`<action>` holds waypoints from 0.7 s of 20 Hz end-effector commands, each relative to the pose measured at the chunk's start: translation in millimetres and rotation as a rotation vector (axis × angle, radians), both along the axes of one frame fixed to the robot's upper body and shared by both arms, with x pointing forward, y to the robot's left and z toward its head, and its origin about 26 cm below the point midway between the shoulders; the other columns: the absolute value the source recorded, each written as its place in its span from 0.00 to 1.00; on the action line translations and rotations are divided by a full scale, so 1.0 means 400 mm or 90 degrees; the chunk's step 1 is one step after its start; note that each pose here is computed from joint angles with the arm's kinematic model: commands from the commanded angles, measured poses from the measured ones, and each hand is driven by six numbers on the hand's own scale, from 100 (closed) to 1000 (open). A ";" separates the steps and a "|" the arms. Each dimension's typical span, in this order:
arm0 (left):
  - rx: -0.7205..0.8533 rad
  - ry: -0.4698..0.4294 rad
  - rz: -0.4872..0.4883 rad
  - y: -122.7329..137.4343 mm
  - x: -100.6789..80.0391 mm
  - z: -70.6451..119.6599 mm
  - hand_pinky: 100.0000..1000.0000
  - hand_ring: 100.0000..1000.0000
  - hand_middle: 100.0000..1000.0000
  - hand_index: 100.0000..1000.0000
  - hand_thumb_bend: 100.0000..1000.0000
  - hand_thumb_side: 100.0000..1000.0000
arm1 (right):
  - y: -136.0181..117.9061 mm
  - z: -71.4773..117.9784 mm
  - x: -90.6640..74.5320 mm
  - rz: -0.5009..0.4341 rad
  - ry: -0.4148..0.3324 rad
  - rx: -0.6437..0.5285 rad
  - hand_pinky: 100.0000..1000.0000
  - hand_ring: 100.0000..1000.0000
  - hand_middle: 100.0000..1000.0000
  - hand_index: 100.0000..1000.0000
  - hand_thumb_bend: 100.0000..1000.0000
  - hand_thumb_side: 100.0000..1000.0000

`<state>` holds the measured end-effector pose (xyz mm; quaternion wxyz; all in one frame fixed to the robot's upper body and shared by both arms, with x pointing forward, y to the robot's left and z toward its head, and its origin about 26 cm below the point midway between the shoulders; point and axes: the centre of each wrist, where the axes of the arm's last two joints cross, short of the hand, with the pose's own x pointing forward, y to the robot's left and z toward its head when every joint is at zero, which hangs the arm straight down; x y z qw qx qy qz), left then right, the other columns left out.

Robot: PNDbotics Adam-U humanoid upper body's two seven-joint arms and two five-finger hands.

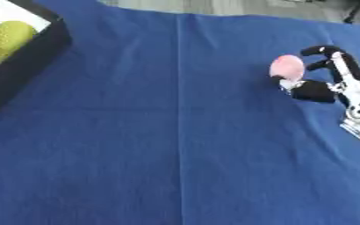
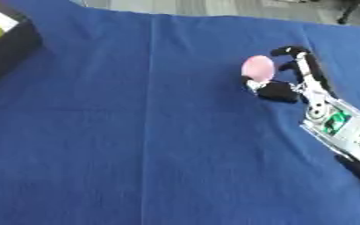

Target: Pick up the objects with one hand, pass them to the other hand, and then place them into the box on the other side of the table.

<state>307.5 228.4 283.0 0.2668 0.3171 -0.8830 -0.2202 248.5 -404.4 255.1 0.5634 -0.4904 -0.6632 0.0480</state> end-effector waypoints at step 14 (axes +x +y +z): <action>-0.010 -0.016 0.005 0.004 -0.009 0.013 0.69 0.47 0.45 0.60 0.00 0.35 | -0.001 0.032 -0.003 -0.301 0.010 -0.042 1.00 0.70 0.85 0.74 0.47 0.11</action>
